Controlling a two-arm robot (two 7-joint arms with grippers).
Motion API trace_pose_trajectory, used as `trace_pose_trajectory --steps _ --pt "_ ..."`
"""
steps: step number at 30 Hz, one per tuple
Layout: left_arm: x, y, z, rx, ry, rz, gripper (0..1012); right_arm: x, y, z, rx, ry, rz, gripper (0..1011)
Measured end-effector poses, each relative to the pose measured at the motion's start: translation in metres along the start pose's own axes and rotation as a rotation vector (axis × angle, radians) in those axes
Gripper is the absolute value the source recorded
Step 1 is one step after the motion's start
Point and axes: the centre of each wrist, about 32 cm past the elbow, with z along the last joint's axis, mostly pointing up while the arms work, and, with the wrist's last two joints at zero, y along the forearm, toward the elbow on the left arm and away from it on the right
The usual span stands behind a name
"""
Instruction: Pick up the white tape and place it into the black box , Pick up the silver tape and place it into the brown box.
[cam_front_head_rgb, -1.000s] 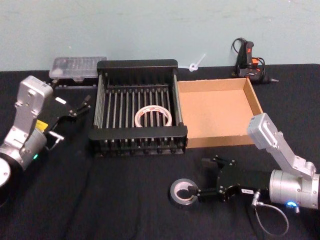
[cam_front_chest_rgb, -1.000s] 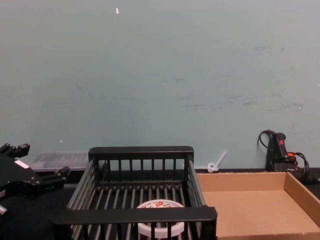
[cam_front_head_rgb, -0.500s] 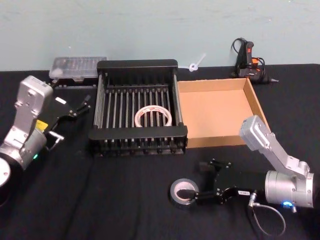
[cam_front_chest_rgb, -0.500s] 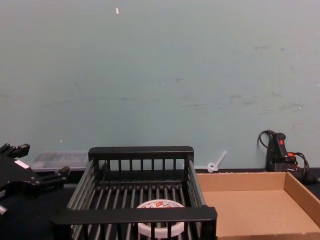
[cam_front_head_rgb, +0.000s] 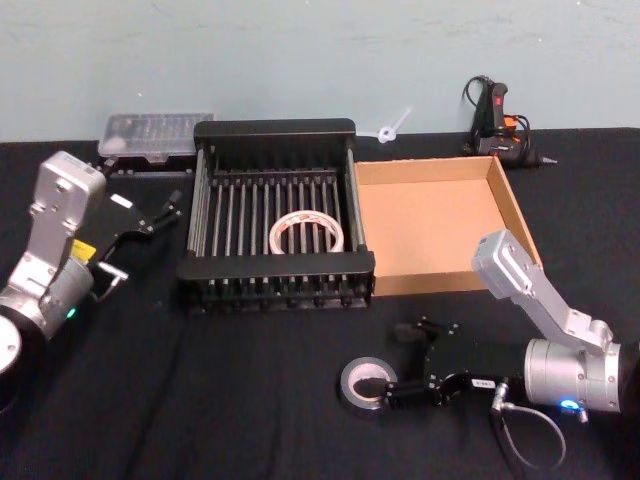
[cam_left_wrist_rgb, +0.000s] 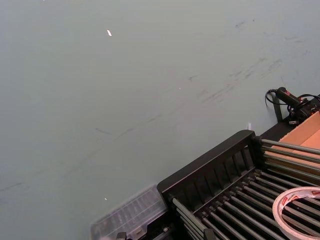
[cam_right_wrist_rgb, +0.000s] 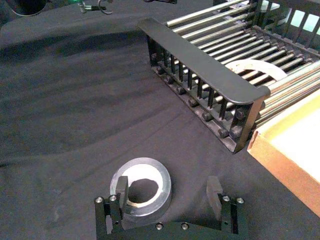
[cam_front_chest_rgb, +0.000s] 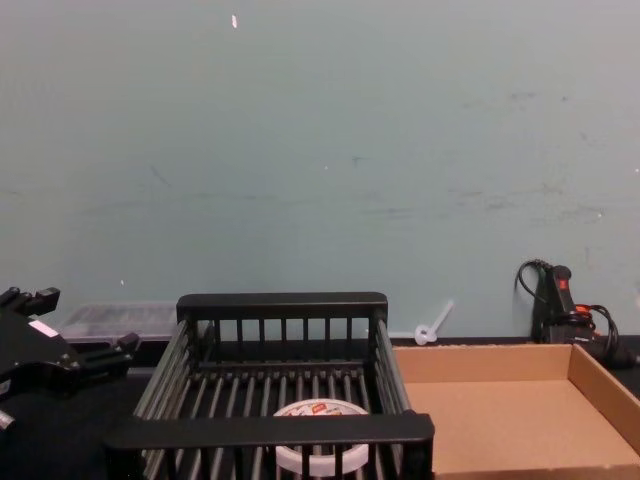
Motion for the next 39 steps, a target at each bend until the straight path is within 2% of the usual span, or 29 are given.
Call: trace_pose_trajectory --steps 22,39 --pt "0.0000 0.000 0.000 0.000 0.000 0.000 1001 0.0062 0.011 0.001 -0.023 0.003 0.002 1002" --pt "0.0000 0.000 0.000 0.000 0.000 0.000 1001 0.0066 0.015 0.002 -0.036 0.005 0.000 1002"
